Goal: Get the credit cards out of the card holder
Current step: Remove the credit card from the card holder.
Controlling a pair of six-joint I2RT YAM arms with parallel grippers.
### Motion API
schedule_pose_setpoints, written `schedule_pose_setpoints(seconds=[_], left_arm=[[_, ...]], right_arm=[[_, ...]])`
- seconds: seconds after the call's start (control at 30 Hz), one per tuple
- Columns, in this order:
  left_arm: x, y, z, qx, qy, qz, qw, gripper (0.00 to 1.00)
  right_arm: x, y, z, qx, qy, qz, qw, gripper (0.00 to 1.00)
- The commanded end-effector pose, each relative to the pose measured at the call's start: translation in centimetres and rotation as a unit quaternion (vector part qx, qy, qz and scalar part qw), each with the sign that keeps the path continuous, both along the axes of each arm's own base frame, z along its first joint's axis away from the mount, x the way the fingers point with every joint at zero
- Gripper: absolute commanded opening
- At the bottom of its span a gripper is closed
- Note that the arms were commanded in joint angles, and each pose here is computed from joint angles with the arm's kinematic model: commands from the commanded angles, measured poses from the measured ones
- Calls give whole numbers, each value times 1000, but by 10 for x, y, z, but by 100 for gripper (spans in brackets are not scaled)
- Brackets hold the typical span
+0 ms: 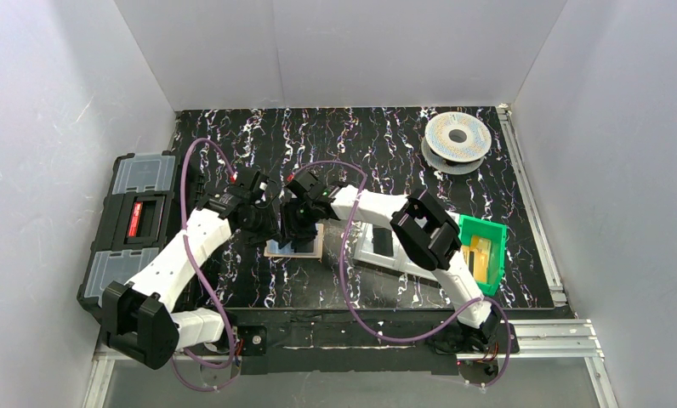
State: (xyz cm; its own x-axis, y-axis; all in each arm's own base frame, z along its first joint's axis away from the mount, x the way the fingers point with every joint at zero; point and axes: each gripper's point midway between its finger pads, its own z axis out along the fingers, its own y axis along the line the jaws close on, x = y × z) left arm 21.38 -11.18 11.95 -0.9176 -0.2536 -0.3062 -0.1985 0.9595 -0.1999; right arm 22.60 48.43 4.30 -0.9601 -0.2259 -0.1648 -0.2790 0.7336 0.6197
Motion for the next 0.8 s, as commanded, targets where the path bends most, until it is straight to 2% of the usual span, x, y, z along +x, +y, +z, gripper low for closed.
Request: schedule_pose_setpoints(seconds=[0.0,0.23,0.37,0.47,0.63,0.77], left_arm=[[5,0,13,-4,-12,-4,1000,39],[10,-4,25,-12,-22,-5,1000,37],[12,-7,29,-19,-25,-6,999,35],[14,-16,28,-37,-17,-12,999,35],[27,-35,13,-82,8,-15,996,35],[44,-53,-7,-129,36,-13,991,34]], right_arm=[[8,18,46,66,-27,4,997,53],[21,16,67,110,-3,-25,994,66],[32,7,69,113,12,-56,992,67],[43,-14,68,86,0,-91,992,66],[51,-58,60,31,-24,-136,990,54],[40,-76,46,-8,-17,-130,991,44]])
